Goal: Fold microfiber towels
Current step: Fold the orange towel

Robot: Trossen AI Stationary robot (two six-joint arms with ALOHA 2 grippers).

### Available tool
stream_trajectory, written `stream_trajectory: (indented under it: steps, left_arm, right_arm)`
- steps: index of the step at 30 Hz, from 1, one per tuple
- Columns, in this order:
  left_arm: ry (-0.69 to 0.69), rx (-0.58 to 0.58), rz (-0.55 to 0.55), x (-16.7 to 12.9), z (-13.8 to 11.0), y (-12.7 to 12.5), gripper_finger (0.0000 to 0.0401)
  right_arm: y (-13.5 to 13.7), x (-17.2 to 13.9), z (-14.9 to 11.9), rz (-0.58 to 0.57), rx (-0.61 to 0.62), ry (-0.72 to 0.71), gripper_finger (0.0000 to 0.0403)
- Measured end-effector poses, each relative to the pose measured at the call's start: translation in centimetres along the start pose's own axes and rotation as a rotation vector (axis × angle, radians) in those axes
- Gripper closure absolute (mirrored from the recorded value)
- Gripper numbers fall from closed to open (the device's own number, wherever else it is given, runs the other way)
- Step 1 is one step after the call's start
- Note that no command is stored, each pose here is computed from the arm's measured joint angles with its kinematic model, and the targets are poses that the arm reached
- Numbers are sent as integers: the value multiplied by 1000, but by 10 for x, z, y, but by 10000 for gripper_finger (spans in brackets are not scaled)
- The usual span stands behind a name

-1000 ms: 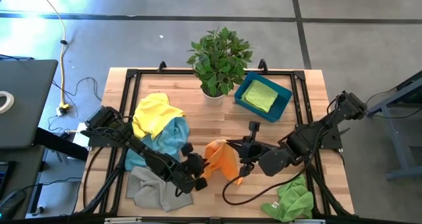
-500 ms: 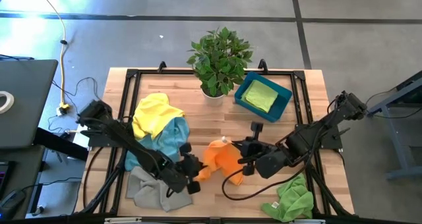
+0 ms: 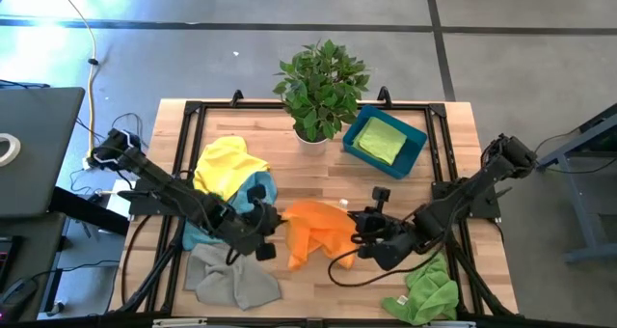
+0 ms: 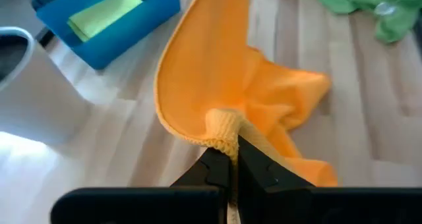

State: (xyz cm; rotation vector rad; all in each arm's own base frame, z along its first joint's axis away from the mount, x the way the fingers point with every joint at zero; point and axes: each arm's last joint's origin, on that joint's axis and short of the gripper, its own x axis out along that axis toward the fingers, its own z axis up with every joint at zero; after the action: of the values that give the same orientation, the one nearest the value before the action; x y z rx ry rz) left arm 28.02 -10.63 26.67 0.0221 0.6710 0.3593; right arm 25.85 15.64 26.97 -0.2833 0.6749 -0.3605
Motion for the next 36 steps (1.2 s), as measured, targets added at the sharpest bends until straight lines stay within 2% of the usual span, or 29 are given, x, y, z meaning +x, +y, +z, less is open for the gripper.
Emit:
stream_trajectory:
  steps: [3,7,9,12,17,19,22,25,28,36]
  left_arm:
    - [44,64,41,4,7,14,401]
    - [72,148,102,5,24,33,401]
    - [76,152,133,5,31,41,401]
    - [70,142,167,7,39,50,401]
    - [91,157,175,11,41,60,401]
    - [96,179,191,13,42,65,401]
    - [90,241,276,14,45,73,401]
    - [82,307,352,9,51,82,401]
    - [75,344,392,5,62,88,401]
    - [1,422,478,-18,98,98,401]
  right_arm:
    - [-7,4,-3,-26,-41,30,403]
    - [-28,0,3,-47,-18,18,403]
    - [-38,-3,5,-59,12,-25,403]
    - [-52,-5,-7,-56,54,-96,403]
    - [-73,3,-36,28,178,-258,403]
    - [-82,6,-43,51,193,-329,403]
    - [-98,4,-46,26,210,-375,403]
    - [-114,-4,-39,-5,232,-390,403]
    - [-127,-16,-23,28,191,-408,403]
    - [-158,-43,7,18,122,-315,403]
